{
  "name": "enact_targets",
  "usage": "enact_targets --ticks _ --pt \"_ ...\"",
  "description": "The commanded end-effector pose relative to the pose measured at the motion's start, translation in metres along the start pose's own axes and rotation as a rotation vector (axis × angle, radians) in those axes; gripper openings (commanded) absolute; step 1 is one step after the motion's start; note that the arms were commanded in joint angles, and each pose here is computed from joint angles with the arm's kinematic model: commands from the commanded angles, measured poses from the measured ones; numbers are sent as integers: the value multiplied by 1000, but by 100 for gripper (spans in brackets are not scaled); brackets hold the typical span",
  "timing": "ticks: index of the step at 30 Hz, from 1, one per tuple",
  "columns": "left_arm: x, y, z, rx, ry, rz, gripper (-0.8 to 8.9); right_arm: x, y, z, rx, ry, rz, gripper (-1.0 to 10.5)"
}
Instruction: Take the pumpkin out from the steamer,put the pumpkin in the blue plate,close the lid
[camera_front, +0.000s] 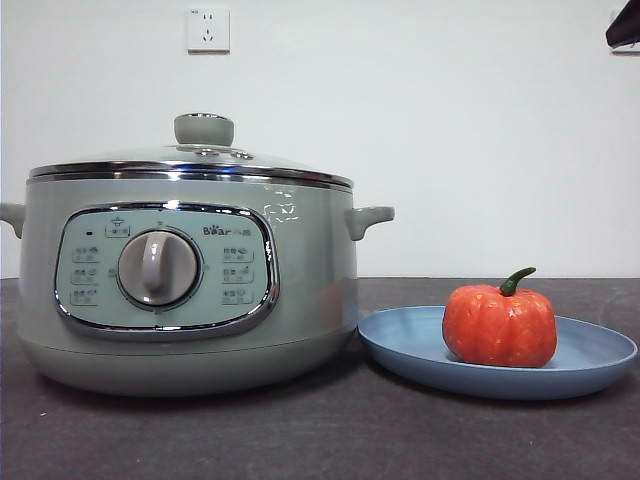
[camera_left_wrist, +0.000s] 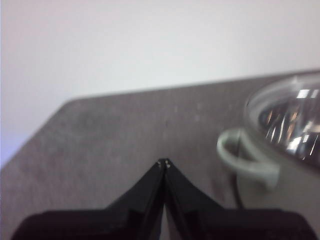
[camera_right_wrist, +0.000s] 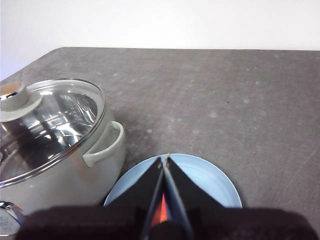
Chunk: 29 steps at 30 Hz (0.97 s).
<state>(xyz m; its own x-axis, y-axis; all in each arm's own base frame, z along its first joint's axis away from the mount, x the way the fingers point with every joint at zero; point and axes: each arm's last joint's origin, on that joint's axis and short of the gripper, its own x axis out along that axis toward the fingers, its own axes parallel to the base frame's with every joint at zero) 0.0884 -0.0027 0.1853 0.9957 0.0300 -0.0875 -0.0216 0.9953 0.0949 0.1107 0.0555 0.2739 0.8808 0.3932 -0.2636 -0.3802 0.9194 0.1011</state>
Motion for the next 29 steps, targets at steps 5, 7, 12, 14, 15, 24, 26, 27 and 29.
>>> enact_targets --ticks 5,7,12,14,15,24,26,27,29 --pt "9 -3 -29 -55 72 -16 -3 1 0 -2 10 2 -3 1" --pt "10 -3 -34 -68 90 -16 -3 1 0 -2 10 2 -3 2" --pt "10 -4 -36 -107 109 -31 -3 1 0 -2 10 1 -3 1" --pt "10 -4 -37 -107 110 -31 -3 1 0 -2 10 2 -3 2" --pt "10 -4 -37 -107 110 -31 -3 1 0 -2 10 1 -3 2" --pt "10 -4 -37 -107 111 -31 -3 1 0 -2 10 2 -3 1" --pt "10 -4 -37 -107 111 -31 -3 1 0 -2 10 2 -3 1" --pt "10 -4 -37 -107 111 -31 -3 1 0 -2 10 2 -3 1" --pt "10 -4 -37 -107 111 -31 -3 1 0 -2 10 2 -3 1"
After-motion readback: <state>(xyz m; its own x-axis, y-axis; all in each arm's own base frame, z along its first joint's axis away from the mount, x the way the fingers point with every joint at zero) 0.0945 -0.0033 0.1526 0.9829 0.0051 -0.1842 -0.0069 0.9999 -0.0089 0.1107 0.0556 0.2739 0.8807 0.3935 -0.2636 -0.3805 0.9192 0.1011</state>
